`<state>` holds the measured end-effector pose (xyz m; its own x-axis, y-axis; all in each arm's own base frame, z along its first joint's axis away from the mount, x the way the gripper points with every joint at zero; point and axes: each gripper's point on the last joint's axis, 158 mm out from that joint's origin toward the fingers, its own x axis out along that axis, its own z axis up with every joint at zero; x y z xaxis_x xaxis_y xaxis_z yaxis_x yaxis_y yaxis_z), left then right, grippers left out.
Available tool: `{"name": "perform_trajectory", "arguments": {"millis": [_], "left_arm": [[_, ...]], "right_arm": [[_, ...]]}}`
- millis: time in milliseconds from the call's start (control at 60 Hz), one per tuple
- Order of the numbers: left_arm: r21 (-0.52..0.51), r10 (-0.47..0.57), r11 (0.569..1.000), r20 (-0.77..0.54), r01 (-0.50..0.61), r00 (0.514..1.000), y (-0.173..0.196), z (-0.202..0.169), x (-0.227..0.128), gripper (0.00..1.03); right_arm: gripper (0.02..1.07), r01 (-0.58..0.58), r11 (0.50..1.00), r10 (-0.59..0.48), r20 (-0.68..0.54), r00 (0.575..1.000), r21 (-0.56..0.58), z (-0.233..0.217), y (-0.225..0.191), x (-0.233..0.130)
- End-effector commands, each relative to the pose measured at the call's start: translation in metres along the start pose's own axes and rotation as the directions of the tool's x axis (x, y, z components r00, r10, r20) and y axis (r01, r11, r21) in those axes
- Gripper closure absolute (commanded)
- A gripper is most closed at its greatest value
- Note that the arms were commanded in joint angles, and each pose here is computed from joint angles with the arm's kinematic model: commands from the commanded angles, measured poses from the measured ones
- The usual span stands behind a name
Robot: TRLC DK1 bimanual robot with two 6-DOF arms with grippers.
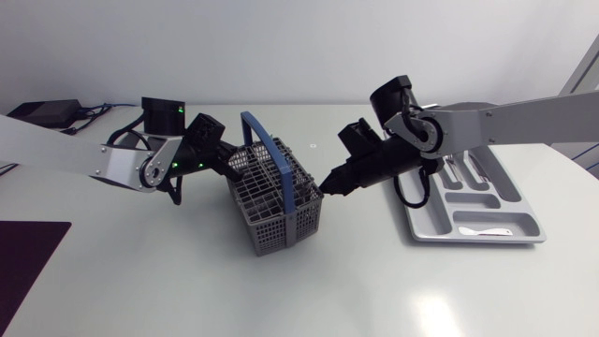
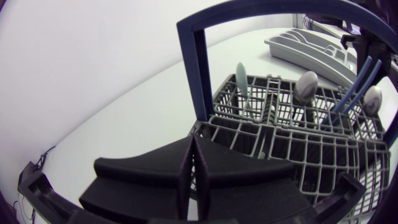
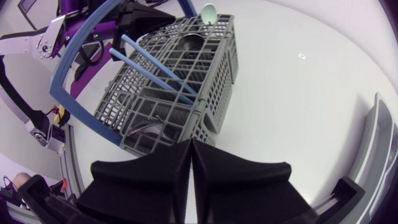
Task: Unload the cutlery basket into the drawer organizer.
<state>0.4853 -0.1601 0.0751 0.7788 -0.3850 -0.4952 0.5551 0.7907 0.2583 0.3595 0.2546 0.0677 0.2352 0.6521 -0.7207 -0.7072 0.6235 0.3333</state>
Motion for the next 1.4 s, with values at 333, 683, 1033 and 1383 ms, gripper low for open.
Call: {"name": "perform_trajectory", "arguments": {"millis": [333, 683, 1033, 1383], "left_arm": [[0.031, -0.08, 0.996, -0.057, 0.081, 0.995, -0.029, -0.002, 0.013, 1.0], [0.081, -0.014, 0.997, 0.01, 0.013, 1.0, -0.007, 0.001, -0.073, 1.0], [0.167, -0.023, 0.986, 0.05, 0.015, 0.998, -0.037, 0.011, -0.113, 1.0], [0.246, -0.028, 0.969, 0.029, 0.02, 0.999, -0.067, -0.002, -0.124, 1.0]], "right_arm": [[0.98, -0.047, 0.996, 0.044, -0.036, 0.998, -0.076, -0.025, 0.051, -0.012], [0.93, 0.15, 0.823, -0.089, 0.136, 0.987, -0.548, -0.011, 0.062, -0.077], [0.58, 0.193, 0.65, -0.118, 0.154, 0.981, -0.735, -0.017, 0.066, -0.07], [0.44, 0.229, 0.47, -0.184, 0.16, 0.97, -0.852, -0.023, 0.068, -0.046]]}}
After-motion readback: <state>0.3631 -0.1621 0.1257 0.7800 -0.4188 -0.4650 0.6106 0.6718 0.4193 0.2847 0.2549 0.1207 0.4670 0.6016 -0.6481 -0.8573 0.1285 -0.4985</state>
